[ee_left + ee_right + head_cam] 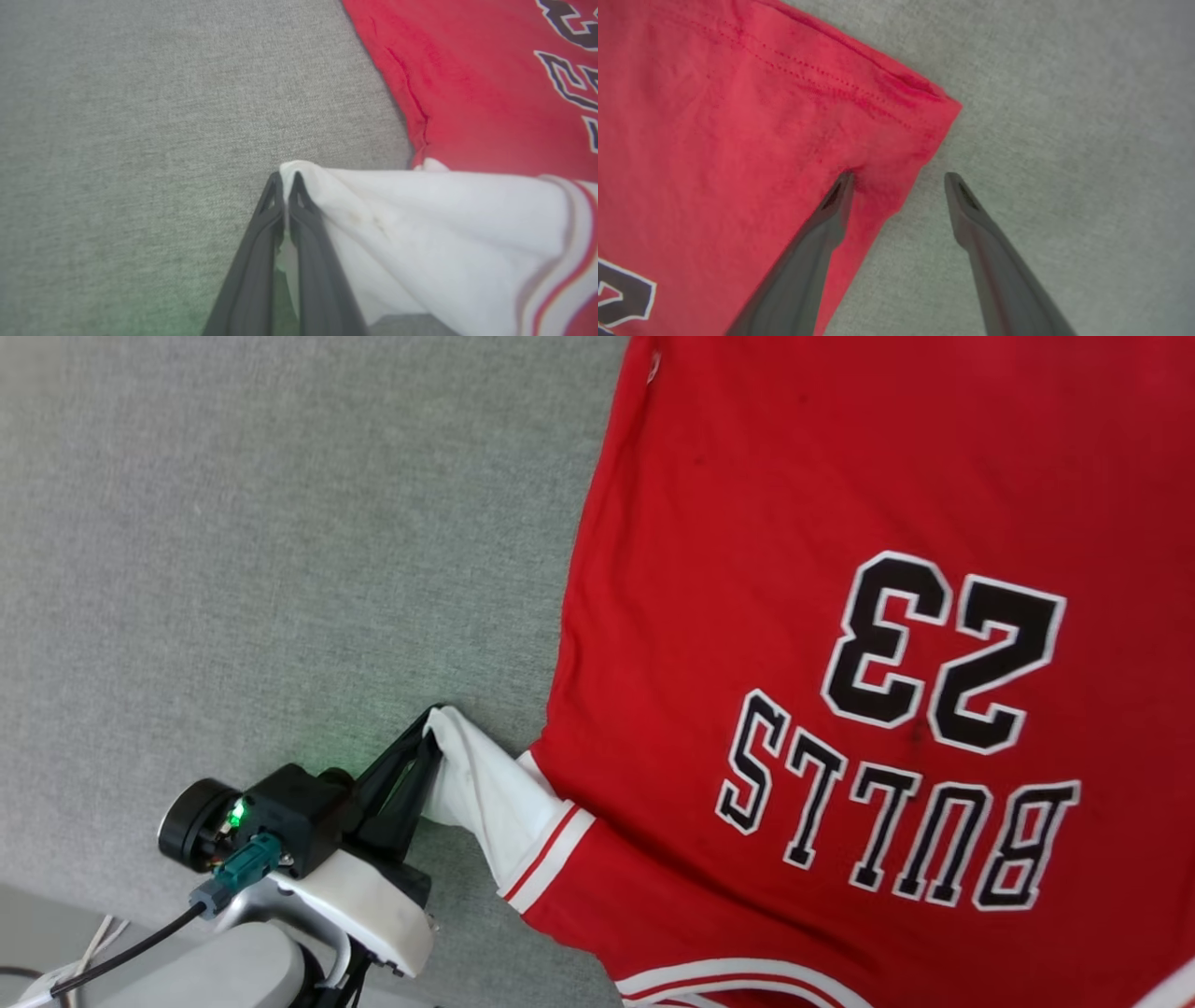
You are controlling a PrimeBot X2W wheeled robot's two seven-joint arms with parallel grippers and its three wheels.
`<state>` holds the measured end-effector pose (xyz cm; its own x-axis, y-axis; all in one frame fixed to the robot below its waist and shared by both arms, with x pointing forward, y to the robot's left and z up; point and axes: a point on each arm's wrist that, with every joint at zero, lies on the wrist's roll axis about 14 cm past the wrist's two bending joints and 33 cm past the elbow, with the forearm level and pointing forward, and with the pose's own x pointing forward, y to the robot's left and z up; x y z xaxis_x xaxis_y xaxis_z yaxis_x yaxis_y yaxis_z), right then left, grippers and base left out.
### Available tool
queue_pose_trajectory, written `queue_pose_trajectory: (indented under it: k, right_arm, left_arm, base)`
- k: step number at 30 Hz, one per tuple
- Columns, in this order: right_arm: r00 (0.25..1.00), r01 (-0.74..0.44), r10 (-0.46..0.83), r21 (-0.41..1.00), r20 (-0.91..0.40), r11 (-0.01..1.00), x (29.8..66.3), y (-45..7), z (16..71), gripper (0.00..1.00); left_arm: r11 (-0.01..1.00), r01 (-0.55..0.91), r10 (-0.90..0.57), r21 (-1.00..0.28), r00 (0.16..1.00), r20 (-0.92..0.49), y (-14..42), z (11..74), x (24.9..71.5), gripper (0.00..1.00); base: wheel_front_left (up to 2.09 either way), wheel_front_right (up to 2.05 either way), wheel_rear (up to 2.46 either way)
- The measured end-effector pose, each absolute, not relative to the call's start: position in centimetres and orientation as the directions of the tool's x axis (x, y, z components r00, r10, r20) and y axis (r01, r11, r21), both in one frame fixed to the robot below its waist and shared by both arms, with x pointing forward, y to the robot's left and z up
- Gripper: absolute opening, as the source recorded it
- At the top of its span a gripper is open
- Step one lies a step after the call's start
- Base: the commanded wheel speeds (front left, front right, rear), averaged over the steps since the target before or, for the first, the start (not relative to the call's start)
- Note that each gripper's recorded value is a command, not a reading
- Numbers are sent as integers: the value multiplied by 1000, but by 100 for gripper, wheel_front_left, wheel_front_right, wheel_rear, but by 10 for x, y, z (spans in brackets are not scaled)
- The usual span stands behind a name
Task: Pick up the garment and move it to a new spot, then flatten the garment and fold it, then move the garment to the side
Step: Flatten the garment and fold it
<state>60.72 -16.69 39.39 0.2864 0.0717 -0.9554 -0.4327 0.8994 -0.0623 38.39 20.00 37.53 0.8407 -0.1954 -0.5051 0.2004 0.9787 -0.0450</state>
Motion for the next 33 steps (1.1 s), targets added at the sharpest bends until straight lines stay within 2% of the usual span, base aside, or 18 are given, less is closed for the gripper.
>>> queue_pose_trajectory:
  k: [3,7,8,9,15,22,27,33]
  right_arm:
    - [236,-431,98,-14,-967,902,604,-158,362,100]
    - [227,-428,126,18,-966,904,604,-152,343,100]
    - [228,-434,125,14,-966,901,604,-152,342,82]
    - [235,-439,125,10,-964,899,604,-152,343,0]
    - [303,-451,166,12,-938,892,604,-145,361,0]
    - [431,-508,235,-19,-871,861,598,-140,422,0]
    - [479,-545,216,-96,-851,833,568,-166,460,0]
    - [478,-551,180,-133,-860,824,511,-208,478,0]
  left_arm:
    - [979,202,-193,-38,838,-511,201,371,386,0]
    - [978,207,-188,-22,832,-522,203,367,387,0]
    - [978,208,-188,-22,831,-523,203,366,387,0]
    - [978,208,-188,-22,831,-523,203,366,388,0]
    - [977,211,-189,-15,841,-507,200,373,390,0]
    - [980,196,-179,-15,857,-484,199,391,378,0]
    - [980,201,-184,-11,873,-453,197,409,371,0]
    - [976,218,-203,-16,879,-432,190,422,363,0]
  base:
    - [0,0,0]
    - [0,0,0]
    - [0,0,0]
    - [0,0,0]
    - [0,0,0]
    - [0,0,0]
    - [0,0,0]
    - [0,0,0]
